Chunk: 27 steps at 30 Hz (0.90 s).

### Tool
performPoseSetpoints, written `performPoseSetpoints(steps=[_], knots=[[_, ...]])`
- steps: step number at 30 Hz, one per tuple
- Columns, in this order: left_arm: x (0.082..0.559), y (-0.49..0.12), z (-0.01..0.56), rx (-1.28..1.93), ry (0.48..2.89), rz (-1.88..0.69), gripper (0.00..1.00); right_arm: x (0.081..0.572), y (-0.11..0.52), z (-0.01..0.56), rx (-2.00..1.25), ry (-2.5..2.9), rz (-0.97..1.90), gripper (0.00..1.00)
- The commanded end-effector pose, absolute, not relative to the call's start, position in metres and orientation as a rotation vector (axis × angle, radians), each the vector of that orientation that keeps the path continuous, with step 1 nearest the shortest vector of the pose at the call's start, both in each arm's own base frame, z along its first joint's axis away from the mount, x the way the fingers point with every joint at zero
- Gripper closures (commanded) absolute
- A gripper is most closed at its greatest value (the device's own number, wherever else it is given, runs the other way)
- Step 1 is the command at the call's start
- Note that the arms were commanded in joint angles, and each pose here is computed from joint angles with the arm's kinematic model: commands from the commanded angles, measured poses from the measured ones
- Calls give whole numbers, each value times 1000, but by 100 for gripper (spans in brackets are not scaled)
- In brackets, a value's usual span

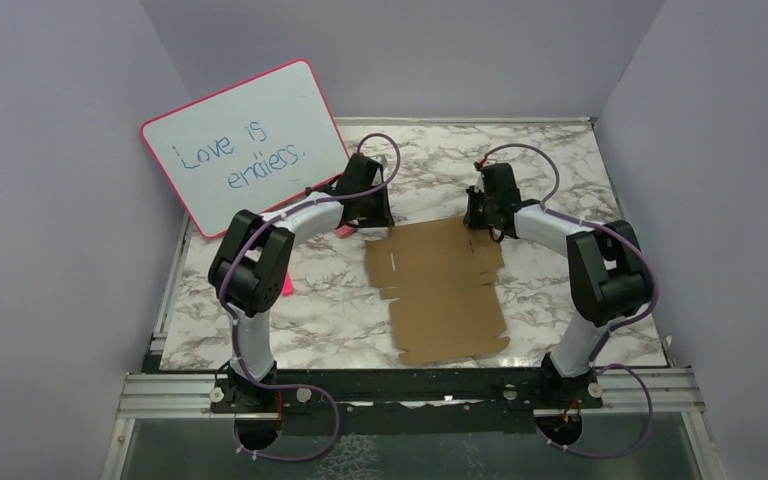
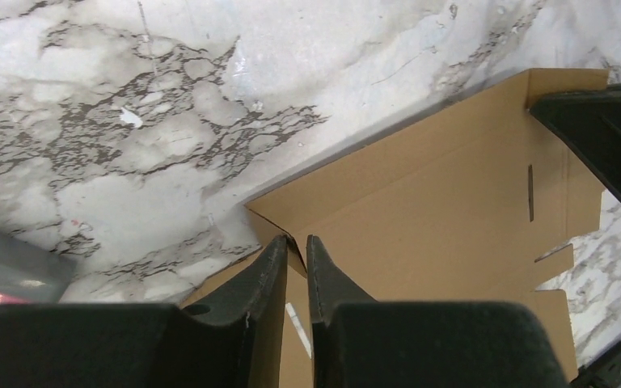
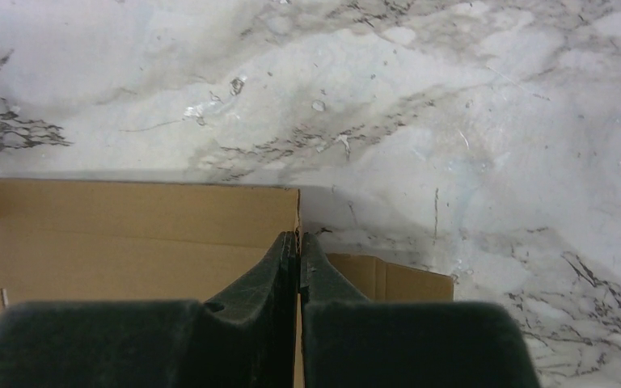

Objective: Fold the paper box

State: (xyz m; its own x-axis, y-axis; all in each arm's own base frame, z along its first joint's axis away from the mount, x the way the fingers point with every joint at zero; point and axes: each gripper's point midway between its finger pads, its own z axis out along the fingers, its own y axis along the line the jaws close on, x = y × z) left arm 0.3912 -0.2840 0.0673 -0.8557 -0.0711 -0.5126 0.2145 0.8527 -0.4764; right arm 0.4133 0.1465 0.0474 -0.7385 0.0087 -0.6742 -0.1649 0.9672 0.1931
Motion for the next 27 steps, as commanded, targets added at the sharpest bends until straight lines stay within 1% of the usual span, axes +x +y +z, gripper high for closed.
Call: performPoseSetpoints(steps=[1, 14, 17, 19, 20, 23, 25, 27], knots=[[402, -276, 71, 136, 2484, -618, 85, 410, 133, 54, -50, 2375, 160, 92], [406, -281, 70, 136, 2481, -637, 85, 405, 129, 47, -148, 2422, -133, 92], [406, -283, 71, 132, 2474, -656, 85, 406, 130, 44, -153, 2435, -155, 92], [406, -286, 73, 130, 2465, -676, 84, 405, 134, 43, -155, 2438, -123, 88], [406, -286, 75, 131, 2461, -679, 83, 405, 135, 44, -156, 2434, -116, 86], [408, -281, 86, 134, 2439, -656, 75, 403, 139, 55, -162, 2414, -75, 80], [408, -274, 99, 130, 2414, -624, 68, 403, 138, 69, -162, 2384, -62, 75], [406, -264, 112, 122, 2387, -596, 62, 402, 137, 83, -157, 2351, -43, 70]])
